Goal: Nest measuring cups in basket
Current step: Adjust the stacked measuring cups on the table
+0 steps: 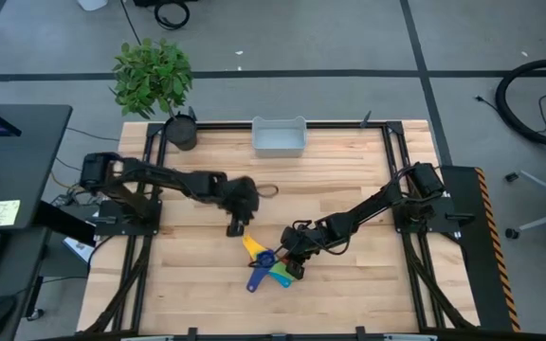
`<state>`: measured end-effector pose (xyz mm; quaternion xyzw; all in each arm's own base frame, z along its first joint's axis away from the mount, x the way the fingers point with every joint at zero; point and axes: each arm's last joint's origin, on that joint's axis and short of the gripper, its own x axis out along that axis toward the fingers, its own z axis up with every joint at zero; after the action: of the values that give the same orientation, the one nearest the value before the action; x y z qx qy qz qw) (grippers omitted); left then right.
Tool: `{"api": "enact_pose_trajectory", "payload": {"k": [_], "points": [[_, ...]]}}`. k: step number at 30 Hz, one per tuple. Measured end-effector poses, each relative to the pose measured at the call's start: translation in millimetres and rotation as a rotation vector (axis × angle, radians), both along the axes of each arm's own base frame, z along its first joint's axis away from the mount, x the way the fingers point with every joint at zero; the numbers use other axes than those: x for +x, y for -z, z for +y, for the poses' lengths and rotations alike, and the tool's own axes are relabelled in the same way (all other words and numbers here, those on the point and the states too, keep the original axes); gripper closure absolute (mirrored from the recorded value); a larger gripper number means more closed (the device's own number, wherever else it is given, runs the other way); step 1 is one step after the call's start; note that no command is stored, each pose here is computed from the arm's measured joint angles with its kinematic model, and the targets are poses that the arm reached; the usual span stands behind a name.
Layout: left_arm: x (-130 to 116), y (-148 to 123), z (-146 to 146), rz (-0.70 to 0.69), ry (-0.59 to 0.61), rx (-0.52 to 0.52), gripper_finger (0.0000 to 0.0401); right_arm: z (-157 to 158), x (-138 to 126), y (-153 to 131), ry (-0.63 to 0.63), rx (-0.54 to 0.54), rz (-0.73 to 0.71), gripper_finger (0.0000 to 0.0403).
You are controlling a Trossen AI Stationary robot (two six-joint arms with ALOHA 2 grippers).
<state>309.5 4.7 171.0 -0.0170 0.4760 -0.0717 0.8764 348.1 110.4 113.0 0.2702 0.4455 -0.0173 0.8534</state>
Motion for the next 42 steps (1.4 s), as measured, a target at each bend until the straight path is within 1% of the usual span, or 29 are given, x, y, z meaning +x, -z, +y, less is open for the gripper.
{"api": "enact_pose_trajectory", "payload": {"k": [3, 5, 9, 11, 14, 16, 18, 23, 25, 27, 30, 32, 35, 37, 42], "points": [[-9, -27, 8, -0.054, -0.077, -0.023, 0.0397, 0, 0, 0, -0.006, 0.005, 0.004, 0.0402], [-14, -45, 11, -0.108, -0.100, -0.034, 0.0397, 0, 0, 0, -0.008, 0.003, 0.003, 0.0402], [-24, -63, 11, -0.150, -0.105, -0.037, 0.0392, 1, 0, 0, -0.023, -0.004, 0.001, 0.0402], [-26, -67, 9, -0.167, -0.090, -0.053, 0.0384, 1, -1, 0, -0.032, -0.003, 0.004, 0.0402], [-27, -69, 5, -0.163, -0.074, -0.128, 0.0364, 1, -1, 0, -0.045, -0.008, 0.007, 0.0402], [-28, -68, 2, -0.134, -0.098, -0.176, 0.0346, 1, -1, 0, -0.053, -0.010, 0.007, 0.0402], [-28, -67, -3, -0.118, -0.110, -0.199, 0.0326, 1, -1, 0, -0.054, -0.010, 0.009, 0.0402], [-31, -62, -17, -0.056, -0.069, -0.202, 0.0274, 1, -1, 0, -0.061, -0.014, 0.008, 0.0402], [-32, -61, -26, -0.044, -0.030, -0.199, 0.0257, 1, -1, 0, -0.068, -0.020, 0.006, 0.0402], [-33, -62, -37, -0.051, 0.039, -0.194, 0.0245, 1, -1, 0, -0.076, -0.025, 0.005, 0.0401], [-36, -62, -55, -0.051, 0.104, -0.163, 0.0238, 0, -1, 0, -0.079, -0.027, 0.004, 0.0401], [-38, -61, -67, -0.057, 0.122, -0.112, 0.0237, 0, -1, 0, -0.082, -0.028, 0.004, 0.0401], [-42, -61, -84, -0.092, 0.200, 0.025, 0.0237, 0, -1, 0, -0.095, -0.036, 0.000, 0.0401], [-45, -61, -94, -0.119, 0.227, 0.120, 0.0237, 0, -1, 0, -0.096, -0.037, 0.000, 0.0401], [-50, -58, -111, -0.157, 0.182, 0.293, 0.0237, 0, -1, 0, -0.097, -0.035, 0.000, 0.0401]]}}
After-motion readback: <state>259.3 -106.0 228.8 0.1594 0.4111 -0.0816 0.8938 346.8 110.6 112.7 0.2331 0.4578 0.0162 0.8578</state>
